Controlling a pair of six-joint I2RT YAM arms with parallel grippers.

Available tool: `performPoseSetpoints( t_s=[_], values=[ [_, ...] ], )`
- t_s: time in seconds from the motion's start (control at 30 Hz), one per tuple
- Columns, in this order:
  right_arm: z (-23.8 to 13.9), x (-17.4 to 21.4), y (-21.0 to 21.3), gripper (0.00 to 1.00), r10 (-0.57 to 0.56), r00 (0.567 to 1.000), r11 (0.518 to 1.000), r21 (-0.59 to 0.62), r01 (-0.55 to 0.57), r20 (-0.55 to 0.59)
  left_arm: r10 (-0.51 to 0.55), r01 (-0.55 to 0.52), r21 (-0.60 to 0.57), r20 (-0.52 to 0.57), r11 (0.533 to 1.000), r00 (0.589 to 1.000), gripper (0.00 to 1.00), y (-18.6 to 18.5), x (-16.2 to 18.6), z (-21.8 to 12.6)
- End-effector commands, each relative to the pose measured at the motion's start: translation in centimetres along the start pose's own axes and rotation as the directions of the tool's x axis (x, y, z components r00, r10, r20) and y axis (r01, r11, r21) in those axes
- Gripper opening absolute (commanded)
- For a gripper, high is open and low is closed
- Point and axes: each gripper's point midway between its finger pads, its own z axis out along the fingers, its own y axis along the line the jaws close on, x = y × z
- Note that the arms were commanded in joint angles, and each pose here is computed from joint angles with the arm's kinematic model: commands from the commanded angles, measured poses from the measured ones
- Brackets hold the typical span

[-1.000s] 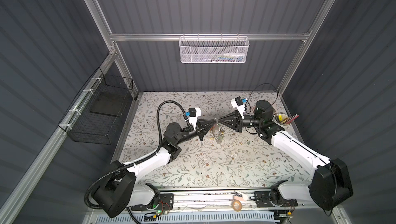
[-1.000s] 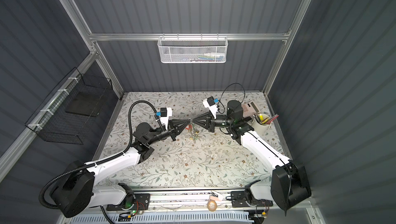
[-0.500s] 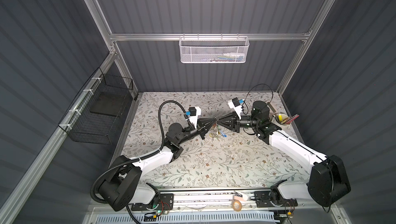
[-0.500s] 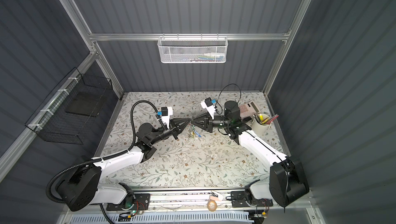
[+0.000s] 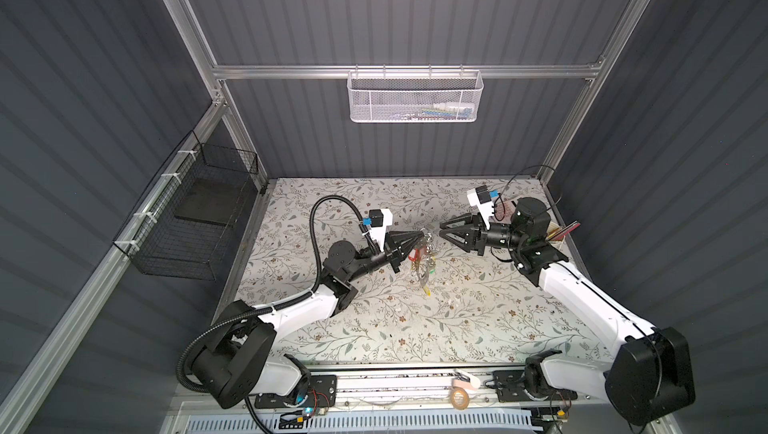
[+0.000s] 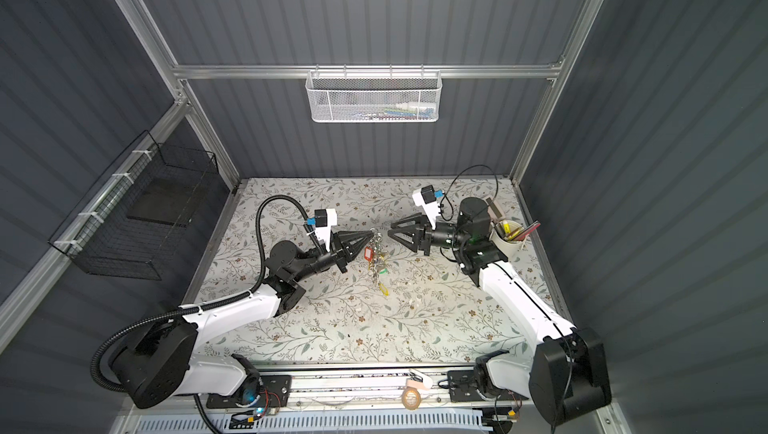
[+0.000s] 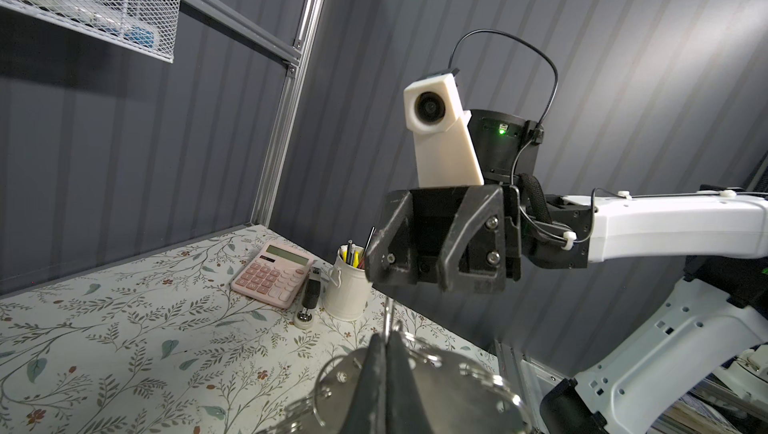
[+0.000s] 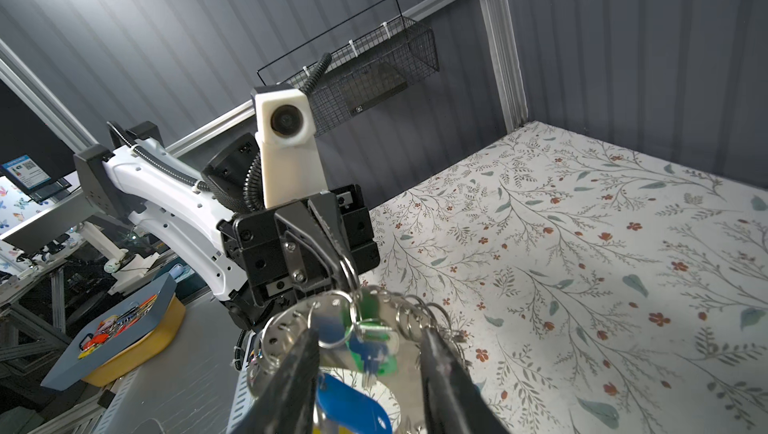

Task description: Put the keys on the keyring

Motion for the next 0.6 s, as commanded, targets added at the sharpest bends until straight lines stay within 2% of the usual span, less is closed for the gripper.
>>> performPoseSetpoints(
  t_s=[0.0, 0.23, 0.37, 0.57],
  values=[
    [0.1, -1.5, 0.5, 0.43, -0.03, 0.999, 0.999, -0.03, 0.031, 0.021, 0.025, -0.028, 0.057, 0.057, 0.998, 0.998, 0.0, -1.3, -1.5, 0.2],
    [1.7, -2.0, 0.0, 0.38, -0.014, 1.0, 0.996, -0.093, 0.016, 0.019, 0.016, -0.02, 0.068, 0.061, 0.997, 0.998, 0.0, -1.5, -1.6, 0.2],
    [2.8, -1.5, 1.0, 0.37, 0.004, 1.0, 0.983, -0.186, -0.003, 0.002, 0.016, -0.02, 0.07, 0.059, 0.997, 0.998, 0.0, -1.5, -1.5, 0.2],
    [2.9, -0.9, 1.0, 0.33, 0.038, 0.999, 0.976, -0.215, -0.034, 0.013, 0.017, -0.021, 0.065, 0.065, 0.998, 0.998, 0.0, -1.4, -1.7, 0.2]
  ],
)
